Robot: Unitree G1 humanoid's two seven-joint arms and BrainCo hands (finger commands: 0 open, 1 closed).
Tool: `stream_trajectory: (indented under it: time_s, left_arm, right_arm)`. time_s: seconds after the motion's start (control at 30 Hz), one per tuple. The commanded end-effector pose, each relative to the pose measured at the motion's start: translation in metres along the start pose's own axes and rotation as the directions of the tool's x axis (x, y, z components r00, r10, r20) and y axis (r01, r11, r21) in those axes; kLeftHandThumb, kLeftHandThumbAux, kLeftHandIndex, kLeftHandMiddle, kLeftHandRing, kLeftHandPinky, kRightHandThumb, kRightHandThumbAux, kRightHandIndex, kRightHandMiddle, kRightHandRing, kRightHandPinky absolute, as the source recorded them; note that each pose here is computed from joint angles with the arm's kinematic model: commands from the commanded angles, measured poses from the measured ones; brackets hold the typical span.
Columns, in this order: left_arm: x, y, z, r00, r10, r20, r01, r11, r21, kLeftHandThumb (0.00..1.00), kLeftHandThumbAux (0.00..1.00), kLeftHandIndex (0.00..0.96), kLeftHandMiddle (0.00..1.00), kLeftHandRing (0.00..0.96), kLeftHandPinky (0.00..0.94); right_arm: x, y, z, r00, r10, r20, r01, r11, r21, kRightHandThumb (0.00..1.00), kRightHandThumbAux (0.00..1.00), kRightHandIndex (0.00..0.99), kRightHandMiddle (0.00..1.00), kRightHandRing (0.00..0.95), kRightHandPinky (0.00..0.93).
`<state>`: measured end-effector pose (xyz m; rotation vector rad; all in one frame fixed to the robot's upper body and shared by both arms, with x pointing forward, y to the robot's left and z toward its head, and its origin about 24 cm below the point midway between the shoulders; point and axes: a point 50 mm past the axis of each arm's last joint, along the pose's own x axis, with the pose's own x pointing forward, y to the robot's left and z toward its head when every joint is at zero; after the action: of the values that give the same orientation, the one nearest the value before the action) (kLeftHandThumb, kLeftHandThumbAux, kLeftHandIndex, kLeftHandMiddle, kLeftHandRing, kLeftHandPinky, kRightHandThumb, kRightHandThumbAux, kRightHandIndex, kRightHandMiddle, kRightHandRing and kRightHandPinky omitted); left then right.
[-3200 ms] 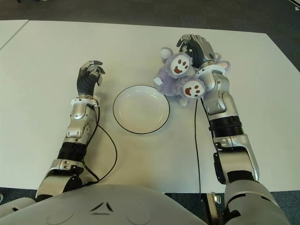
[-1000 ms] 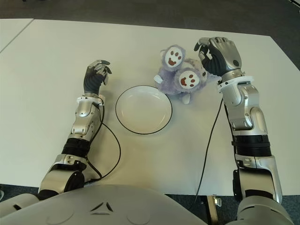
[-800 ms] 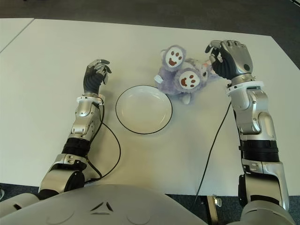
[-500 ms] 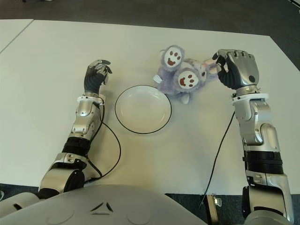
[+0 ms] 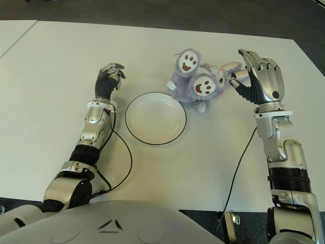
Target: Put the doll into the plate.
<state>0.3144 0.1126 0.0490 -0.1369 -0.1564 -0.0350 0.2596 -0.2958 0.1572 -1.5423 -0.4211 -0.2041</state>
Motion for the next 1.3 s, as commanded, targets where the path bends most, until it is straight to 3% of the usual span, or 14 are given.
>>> stream_trajectory:
  time_s: [0.03,0.3,0.87,1.3]
  left_arm:
    - [-0.0198,0.0082,-0.0312,0.991,0.021,-0.129,-0.021,1.000,0.000,0.712,0.703,0.442,0.880,0.885,0.871]
    - [-0.0161,0.0055,-0.0284,0.994,0.006,-0.108,-0.006,1.000,-0.001,0.713,0.703,0.443,0.880,0.883,0.879]
    - [-0.0162,0.0046,-0.0294,0.992,-0.017,-0.123,0.019,1.000,0.012,0.712,0.703,0.442,0.877,0.881,0.868]
    - [-0.0165,0.0036,-0.0293,0.993,-0.025,-0.113,0.026,1.000,0.000,0.712,0.703,0.442,0.879,0.883,0.880]
  right_arm:
    - [-0.0071,-0.0044,-0.0056,0.993,0.119,-0.012,-0.119,0.992,-0.035,0.517,0.243,0.004,0.006,0.011,0.024]
    - [-0.0103,-0.0100,-0.0059,0.969,0.246,0.014,-0.246,0.969,-0.026,0.505,0.159,0.000,0.000,0.000,0.001]
    - [-0.0137,-0.0075,-0.0060,0.941,0.326,0.088,-0.326,0.945,-0.013,0.512,0.139,0.000,0.000,0.000,0.000]
    - [-0.0064,-0.0047,0.0026,0.876,0.461,0.141,-0.451,0.887,-0.097,0.535,0.125,0.000,0.000,0.000,0.000]
